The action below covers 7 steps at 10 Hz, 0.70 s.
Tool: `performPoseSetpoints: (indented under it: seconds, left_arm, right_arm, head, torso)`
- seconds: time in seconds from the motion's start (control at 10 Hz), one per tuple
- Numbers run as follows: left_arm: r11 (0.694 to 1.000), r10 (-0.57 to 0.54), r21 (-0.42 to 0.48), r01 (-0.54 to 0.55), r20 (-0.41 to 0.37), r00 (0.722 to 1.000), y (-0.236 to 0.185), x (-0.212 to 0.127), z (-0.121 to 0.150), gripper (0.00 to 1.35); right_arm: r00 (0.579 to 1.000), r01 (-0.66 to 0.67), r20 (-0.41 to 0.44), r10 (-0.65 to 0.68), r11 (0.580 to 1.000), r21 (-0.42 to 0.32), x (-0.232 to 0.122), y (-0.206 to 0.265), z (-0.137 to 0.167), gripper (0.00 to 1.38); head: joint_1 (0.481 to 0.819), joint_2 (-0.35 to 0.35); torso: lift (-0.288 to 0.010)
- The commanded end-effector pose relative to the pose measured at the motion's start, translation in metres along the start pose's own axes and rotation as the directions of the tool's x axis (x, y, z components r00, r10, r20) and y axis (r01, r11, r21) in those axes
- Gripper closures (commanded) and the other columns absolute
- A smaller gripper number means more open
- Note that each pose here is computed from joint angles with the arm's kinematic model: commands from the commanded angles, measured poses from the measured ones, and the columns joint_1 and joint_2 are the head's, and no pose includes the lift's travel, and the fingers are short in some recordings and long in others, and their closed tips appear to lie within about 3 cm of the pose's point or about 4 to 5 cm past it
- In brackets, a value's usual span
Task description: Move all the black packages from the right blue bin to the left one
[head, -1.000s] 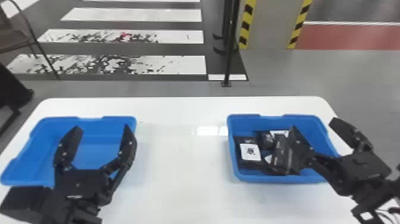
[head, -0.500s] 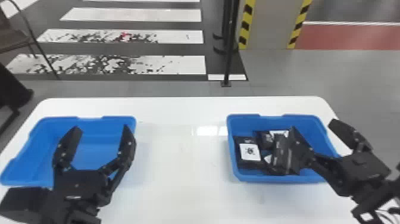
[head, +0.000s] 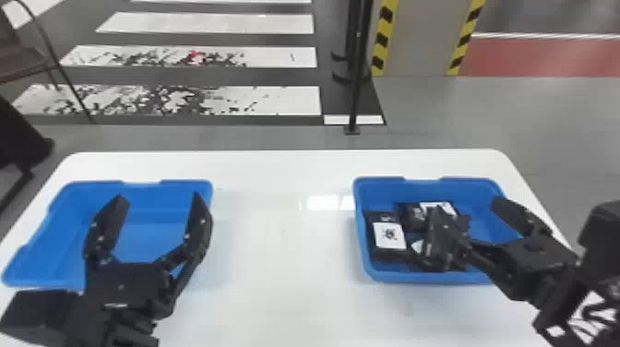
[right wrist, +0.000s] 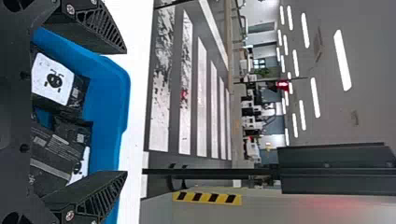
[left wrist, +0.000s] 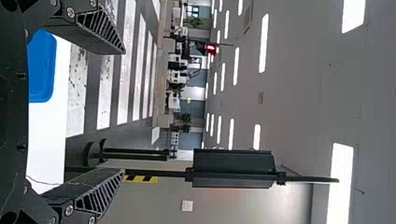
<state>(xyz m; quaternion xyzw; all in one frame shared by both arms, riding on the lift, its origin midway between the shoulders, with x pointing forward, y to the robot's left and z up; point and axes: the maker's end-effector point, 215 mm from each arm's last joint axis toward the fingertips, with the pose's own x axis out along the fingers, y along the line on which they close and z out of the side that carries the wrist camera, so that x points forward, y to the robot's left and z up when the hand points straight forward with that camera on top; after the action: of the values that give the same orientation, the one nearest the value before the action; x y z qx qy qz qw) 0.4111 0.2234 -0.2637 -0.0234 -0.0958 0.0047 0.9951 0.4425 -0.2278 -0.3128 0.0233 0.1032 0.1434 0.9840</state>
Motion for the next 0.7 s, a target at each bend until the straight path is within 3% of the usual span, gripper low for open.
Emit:
performPoseSetpoints:
  seconds: [0.0, 0.3, 0.6]
  left_arm:
    - [1.000, 0.001, -0.006, -0.001, 0.001, 1.000, 0.000, 0.000, 0.000, 0.15]
    - [1.000, 0.000, -0.012, 0.000, 0.000, 1.000, 0.000, -0.001, 0.000, 0.15]
    - [1.000, -0.006, -0.013, 0.006, 0.003, 1.000, -0.002, 0.000, 0.000, 0.15]
  right_arm:
    - [0.995, -0.026, -0.097, 0.028, 0.999, 0.022, 0.019, 0.004, -0.025, 0.11]
    - [0.969, -0.055, -0.238, 0.065, 0.997, 0.048, 0.042, 0.015, -0.061, 0.11]
    - [0.948, -0.092, -0.300, 0.104, 0.994, 0.053, 0.065, 0.028, -0.082, 0.11]
  head:
    - [0.695, -0.008]
    - [0.695, 0.017]
    - [0.695, 0.040]
  torso:
    - [-0.154]
    - [-0.154]
    - [-0.154]
